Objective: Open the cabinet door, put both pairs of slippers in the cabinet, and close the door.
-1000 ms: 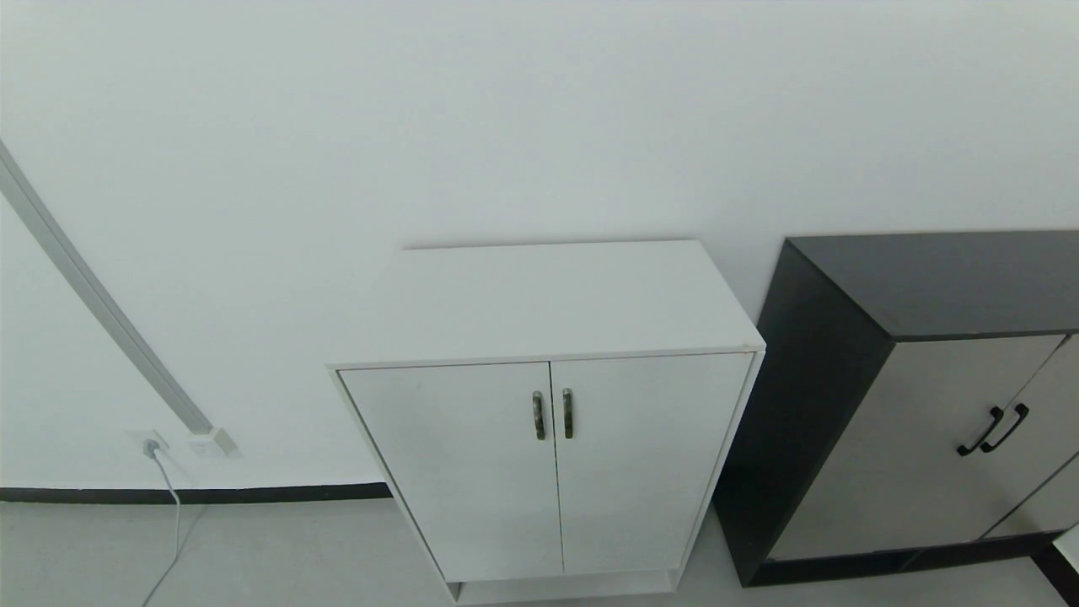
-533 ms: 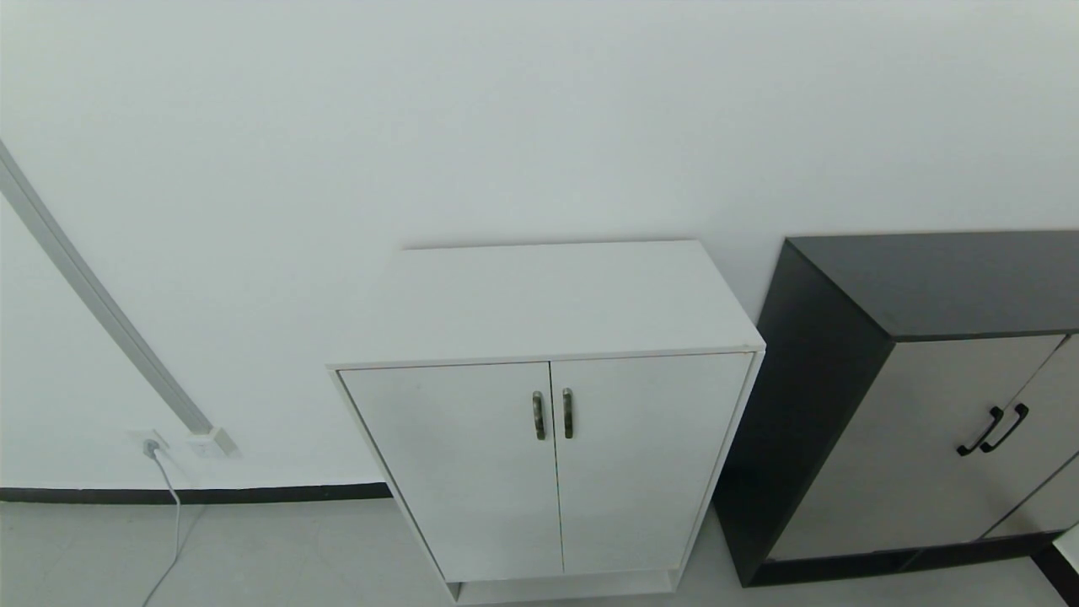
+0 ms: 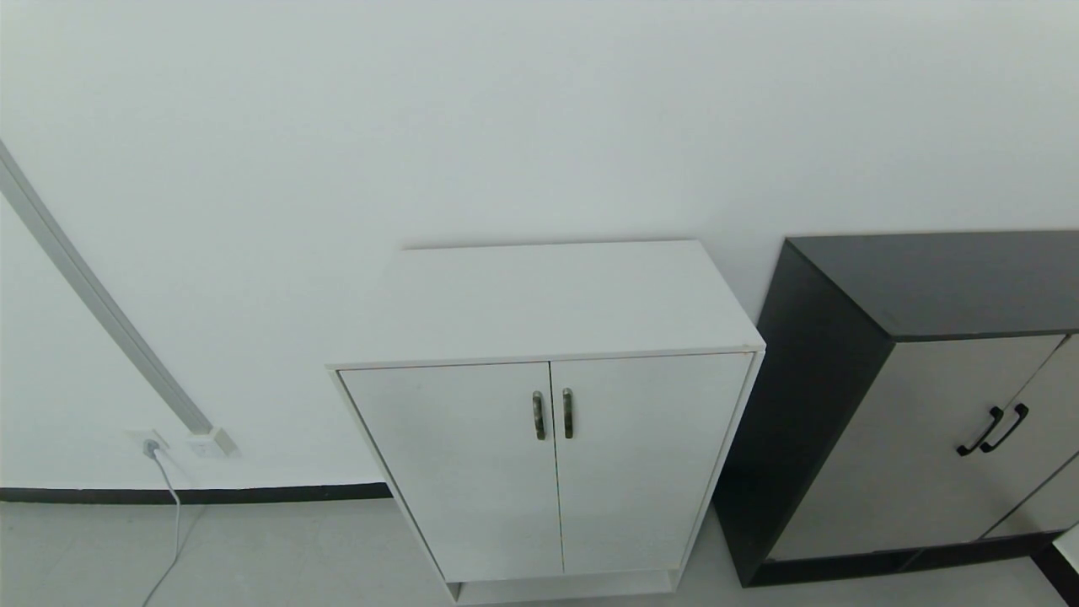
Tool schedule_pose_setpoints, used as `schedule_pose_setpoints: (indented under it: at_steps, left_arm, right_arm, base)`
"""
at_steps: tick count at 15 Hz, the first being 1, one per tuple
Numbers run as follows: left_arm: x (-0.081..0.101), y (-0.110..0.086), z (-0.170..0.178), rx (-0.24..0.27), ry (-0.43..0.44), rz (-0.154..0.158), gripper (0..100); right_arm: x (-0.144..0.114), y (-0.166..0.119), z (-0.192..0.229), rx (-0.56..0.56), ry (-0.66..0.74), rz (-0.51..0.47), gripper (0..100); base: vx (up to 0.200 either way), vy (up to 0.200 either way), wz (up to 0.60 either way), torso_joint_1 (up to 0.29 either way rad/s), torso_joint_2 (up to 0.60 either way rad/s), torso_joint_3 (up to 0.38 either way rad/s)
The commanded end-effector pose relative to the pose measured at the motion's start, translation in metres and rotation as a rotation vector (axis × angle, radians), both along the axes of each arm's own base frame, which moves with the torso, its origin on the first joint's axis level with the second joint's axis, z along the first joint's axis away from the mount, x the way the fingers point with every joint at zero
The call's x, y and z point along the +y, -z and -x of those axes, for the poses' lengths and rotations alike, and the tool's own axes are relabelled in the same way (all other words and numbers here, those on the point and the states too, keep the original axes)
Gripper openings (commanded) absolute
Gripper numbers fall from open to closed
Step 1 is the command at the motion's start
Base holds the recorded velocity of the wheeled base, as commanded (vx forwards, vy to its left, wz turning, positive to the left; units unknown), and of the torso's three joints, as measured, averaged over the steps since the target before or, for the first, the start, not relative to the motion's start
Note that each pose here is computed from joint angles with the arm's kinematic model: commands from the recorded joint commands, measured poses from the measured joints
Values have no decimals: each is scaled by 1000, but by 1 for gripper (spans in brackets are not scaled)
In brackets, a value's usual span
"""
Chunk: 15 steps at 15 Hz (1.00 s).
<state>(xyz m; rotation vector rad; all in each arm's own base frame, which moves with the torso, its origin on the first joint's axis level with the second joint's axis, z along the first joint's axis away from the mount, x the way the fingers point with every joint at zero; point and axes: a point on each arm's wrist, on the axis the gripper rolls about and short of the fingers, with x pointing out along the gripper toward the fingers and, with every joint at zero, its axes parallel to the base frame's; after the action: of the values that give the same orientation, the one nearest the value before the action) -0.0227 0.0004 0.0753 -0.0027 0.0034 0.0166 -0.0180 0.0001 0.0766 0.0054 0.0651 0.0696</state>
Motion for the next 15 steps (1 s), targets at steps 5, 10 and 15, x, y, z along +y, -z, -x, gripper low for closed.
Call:
schedule_pose_setpoints:
  at_steps: [5,10,15]
  left_arm:
    - [0,0,0,1,-2,0,0]
    - [0,0,0,1,-2,-1,0]
    - [0,0,0,0,-2,-1,0]
  right_arm:
    - [0,1,5,-62,71,4,0]
    - [0,1,5,-66,70,-58,0]
    - [0,1,5,-66,70,-56,0]
  base:
    - [0,0,0,0,0,0]
    - [0,0,0,0,0,0]
    - [0,0,0,0,0,0]
